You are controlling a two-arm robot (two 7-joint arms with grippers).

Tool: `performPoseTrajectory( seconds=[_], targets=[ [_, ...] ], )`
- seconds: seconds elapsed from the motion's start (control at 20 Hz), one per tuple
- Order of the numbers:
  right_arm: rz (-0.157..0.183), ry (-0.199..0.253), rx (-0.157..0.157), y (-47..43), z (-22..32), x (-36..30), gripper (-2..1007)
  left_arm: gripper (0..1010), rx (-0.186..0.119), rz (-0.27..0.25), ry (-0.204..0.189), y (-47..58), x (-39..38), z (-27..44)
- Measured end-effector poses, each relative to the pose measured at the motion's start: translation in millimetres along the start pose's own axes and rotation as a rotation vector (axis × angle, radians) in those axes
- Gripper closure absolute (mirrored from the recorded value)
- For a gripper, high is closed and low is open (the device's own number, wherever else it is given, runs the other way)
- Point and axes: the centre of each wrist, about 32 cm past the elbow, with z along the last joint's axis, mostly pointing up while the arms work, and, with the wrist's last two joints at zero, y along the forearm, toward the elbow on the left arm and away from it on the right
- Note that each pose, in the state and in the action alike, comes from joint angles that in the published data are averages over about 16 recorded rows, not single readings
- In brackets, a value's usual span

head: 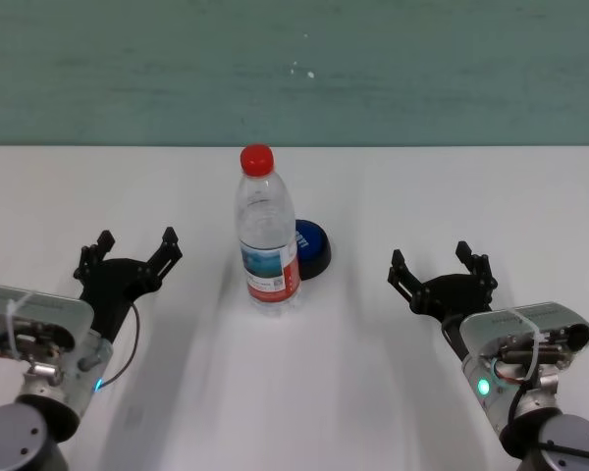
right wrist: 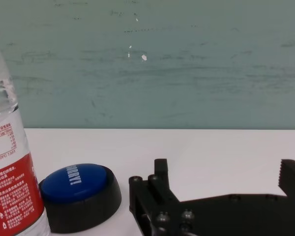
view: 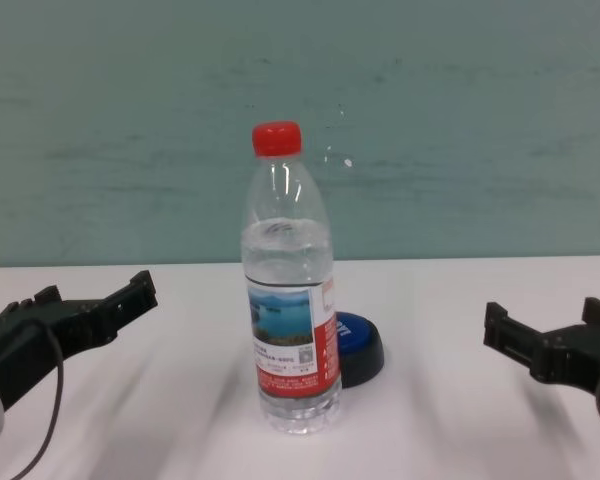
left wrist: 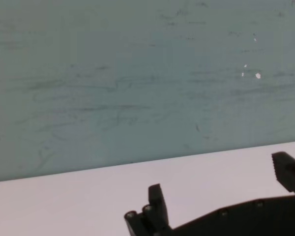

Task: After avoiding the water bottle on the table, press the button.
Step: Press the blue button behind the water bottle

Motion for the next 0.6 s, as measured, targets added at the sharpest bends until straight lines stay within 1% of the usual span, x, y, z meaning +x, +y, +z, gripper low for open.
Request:
performPoseTrajectory(
  seconds=[0.6],
  targets=[
    [0.0,0.0,0.0,0.0,0.0,0.0,1,0,0.0,0.0,0.0,0.0,0.0,0.0]
  ],
)
